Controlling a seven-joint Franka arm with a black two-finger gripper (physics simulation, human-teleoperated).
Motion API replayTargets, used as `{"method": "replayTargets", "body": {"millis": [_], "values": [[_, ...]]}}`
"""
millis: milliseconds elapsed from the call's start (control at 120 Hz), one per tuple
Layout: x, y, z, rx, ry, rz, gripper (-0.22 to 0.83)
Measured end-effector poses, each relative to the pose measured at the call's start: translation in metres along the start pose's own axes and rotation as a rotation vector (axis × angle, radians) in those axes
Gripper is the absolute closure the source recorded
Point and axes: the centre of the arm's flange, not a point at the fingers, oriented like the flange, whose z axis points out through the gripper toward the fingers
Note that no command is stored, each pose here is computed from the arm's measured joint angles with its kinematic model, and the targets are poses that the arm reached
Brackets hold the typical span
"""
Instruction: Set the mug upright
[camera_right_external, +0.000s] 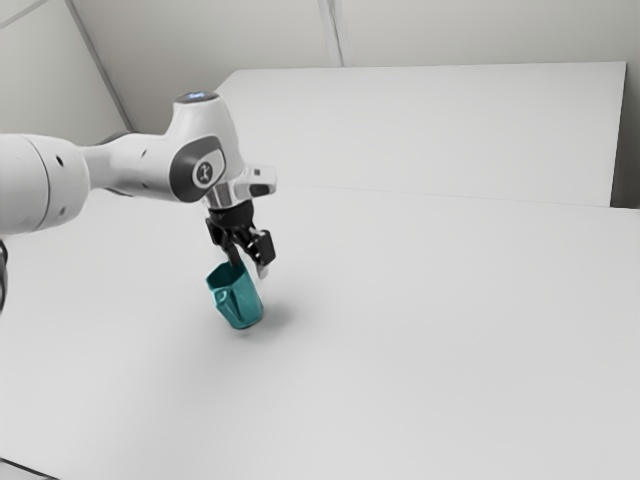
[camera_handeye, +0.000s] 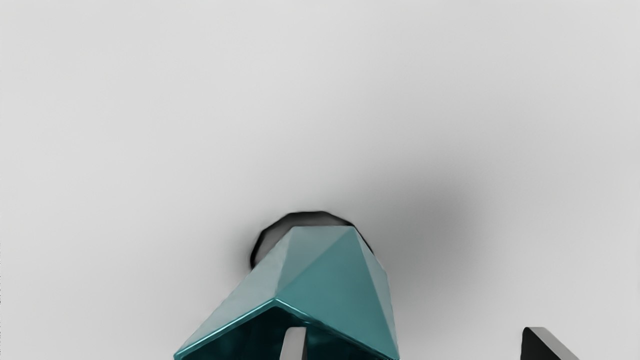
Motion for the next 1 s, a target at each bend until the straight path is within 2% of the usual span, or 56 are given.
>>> {"method": "replayTargets", "body": {"millis": [125,367,592,700,1000], "values": [[0.026,0.008,-0.017,0.003,0.018,0.005,0.09],[0.031,0.011,-0.029,0.002,0.012,-0.02,0.03],[0.055,0.04,-0.041,-0.003,-0.005,-0.001,0.01],[0.052,0.043,-0.06,0.002,0.004,-0.01,0.01],[0.012,0.047,-0.155,0.033,0.134,0.011,0.0]]}}
